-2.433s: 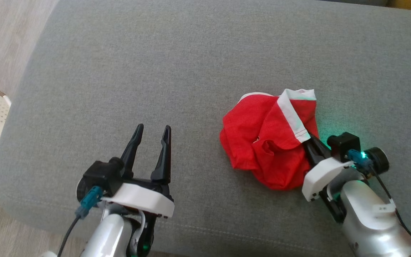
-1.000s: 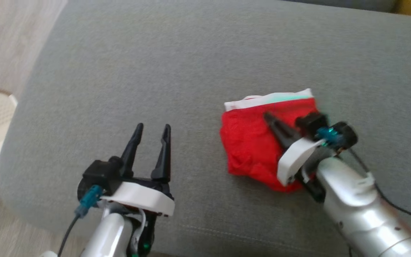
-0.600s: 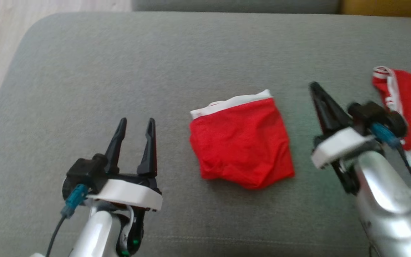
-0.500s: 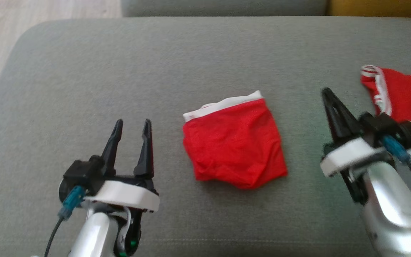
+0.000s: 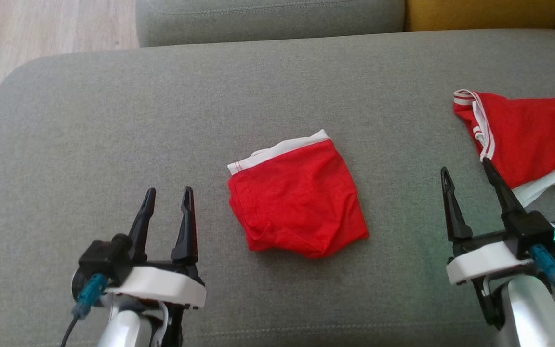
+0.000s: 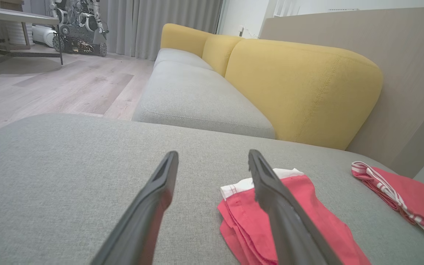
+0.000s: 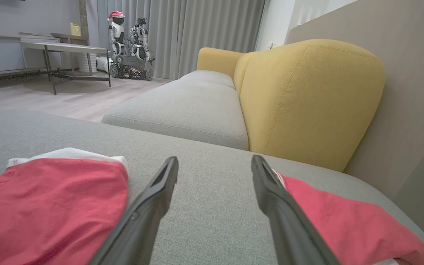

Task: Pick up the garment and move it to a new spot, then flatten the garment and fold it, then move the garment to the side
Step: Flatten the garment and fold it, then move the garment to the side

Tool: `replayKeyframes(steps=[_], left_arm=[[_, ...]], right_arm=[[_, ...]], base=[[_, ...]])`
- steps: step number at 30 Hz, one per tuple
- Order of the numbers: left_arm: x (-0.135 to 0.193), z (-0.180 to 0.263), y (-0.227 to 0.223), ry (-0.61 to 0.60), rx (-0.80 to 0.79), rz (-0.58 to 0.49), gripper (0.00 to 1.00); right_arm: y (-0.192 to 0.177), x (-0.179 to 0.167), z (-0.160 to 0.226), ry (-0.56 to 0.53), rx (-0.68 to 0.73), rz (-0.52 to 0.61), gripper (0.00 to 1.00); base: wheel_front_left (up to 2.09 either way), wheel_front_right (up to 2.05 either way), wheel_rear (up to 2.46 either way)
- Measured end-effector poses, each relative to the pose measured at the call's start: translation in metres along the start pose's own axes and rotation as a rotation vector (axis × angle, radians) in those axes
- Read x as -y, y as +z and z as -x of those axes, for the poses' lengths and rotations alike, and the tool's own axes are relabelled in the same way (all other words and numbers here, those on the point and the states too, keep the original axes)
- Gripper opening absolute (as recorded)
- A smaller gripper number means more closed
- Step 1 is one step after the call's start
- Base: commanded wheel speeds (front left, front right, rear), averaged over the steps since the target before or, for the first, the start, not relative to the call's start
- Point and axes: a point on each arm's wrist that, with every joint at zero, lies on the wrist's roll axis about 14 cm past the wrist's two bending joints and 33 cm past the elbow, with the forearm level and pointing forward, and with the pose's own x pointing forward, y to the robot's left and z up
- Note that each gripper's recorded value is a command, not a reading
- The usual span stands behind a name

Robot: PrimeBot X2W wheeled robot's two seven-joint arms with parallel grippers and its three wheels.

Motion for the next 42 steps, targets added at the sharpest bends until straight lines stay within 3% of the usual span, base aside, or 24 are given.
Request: replayKeyframes(steps=[22, 34, 42], left_arm=[[-0.003, 0.005, -0.005, 0.013, -0.016, 0.001, 1.00], [-0.018, 0.001, -0.013, 0.054, -0.040, -0.003, 1.00], [-0.036, 0.002, -0.019, 0.101, -0.061, -0.013, 1.00]], right_arm=[[-0.002, -0.012, -0.001, 0.016, -0.005, -0.017, 1.00], [-0.026, -0.066, -0.031, 0.164, -0.104, -0.141, 1.00], [-0.067, -0.106, -0.048, 0.259, -0.284, -0.248, 1.00]], base=[[0.00, 0.00, 0.00], [0.00, 0.00, 0.00], [0.00, 0.00, 0.00]])
